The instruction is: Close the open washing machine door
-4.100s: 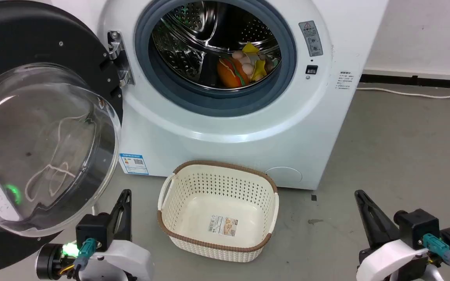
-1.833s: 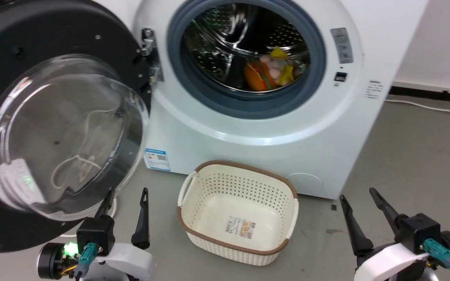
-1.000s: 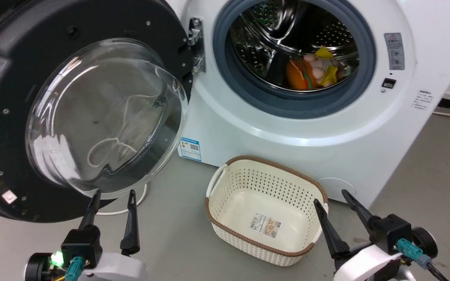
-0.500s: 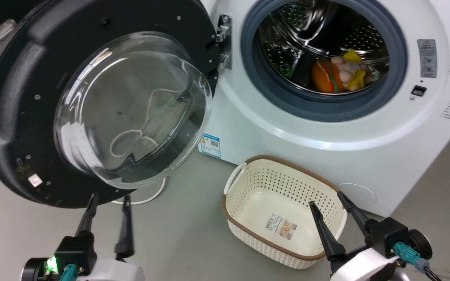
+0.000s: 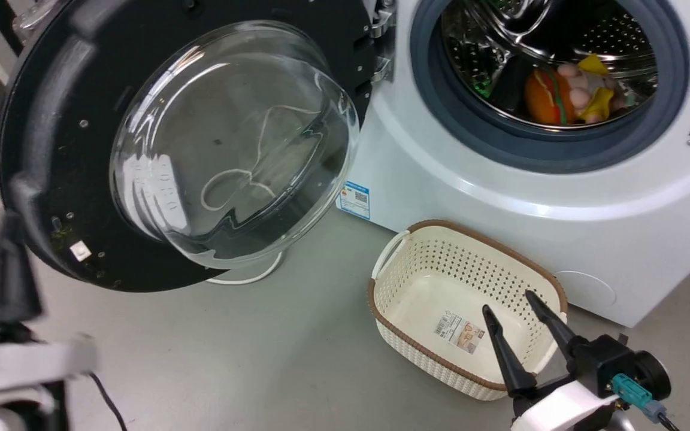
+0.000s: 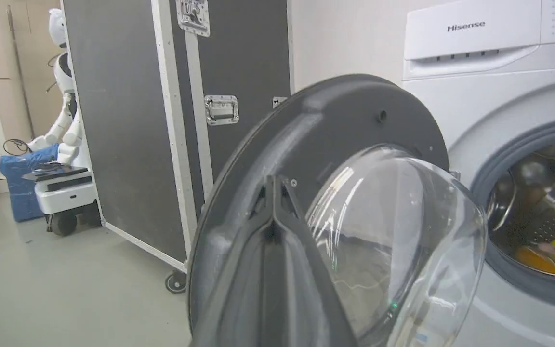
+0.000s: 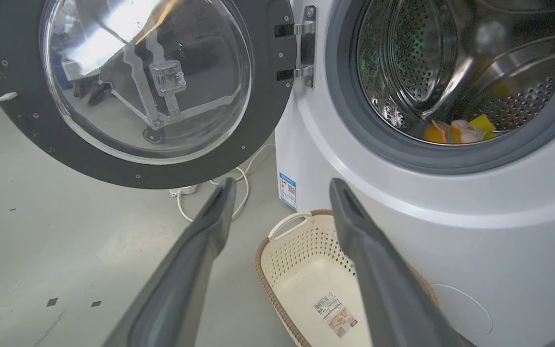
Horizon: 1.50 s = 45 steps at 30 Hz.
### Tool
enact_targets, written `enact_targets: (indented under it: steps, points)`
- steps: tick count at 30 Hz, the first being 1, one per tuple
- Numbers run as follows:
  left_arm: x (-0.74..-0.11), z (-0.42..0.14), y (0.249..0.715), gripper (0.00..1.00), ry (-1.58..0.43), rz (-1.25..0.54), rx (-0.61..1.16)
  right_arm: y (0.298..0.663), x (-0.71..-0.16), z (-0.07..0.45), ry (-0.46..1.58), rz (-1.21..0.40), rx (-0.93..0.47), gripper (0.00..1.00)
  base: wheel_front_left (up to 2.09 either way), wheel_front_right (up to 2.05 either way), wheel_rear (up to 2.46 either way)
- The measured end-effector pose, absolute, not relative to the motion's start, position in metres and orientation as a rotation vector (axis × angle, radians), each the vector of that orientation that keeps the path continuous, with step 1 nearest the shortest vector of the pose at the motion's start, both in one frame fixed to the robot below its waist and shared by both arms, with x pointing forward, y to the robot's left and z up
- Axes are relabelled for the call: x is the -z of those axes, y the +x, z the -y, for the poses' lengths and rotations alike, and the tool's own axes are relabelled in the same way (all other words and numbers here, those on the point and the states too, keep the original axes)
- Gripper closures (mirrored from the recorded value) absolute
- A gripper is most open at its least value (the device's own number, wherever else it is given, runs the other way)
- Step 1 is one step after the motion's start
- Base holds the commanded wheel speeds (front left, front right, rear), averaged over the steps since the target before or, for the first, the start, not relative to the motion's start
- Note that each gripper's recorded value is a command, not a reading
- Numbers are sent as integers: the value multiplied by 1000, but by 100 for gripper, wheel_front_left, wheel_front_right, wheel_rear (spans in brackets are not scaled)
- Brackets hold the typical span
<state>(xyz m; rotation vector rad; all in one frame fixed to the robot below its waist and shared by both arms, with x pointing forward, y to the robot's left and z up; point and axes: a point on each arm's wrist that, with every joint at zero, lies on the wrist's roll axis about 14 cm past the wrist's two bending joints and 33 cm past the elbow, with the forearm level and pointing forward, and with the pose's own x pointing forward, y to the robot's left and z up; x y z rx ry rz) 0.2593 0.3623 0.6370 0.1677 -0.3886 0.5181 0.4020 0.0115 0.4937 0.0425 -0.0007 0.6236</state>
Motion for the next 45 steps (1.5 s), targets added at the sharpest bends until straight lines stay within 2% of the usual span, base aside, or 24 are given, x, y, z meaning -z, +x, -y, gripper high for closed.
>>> enact_targets:
  steps: [5,6,10,12,18,21,24,33,38,45]
  points:
    - [-656,-412,254,100,95,447,-600,404,-489,-15,49,-5,-634,0,0,0,0]
    - [-657,-442,261,100,2,426,-638,405,-483,-17,51,-18,-639,0,0,0,0]
    - [-647,-478,273,100,-173,355,-687,408,-478,-18,58,-27,-643,0,0,0,0]
    - [-628,-503,284,100,-269,246,-719,413,-475,-19,66,-27,-644,0,0,0,0]
    - [-587,-517,309,100,-645,136,-722,420,-466,-16,68,-40,-643,0,0,0,0]
    - [-576,-513,325,100,-818,96,-667,422,-461,-13,70,-46,-635,0,0,0,0]
    - [-573,-507,335,100,-911,78,-608,426,-461,-11,72,-43,-628,0,0,0,0]
    - [-586,-486,331,100,-1014,34,-416,425,-466,-7,78,-19,-613,0,0,0,0]
    - [-583,-444,319,100,-1044,-19,-260,420,-477,-7,77,4,-606,0,0,0,0]
    - [-572,-358,310,100,-1125,-110,-8,409,-495,3,71,41,-575,0,0,0,0]
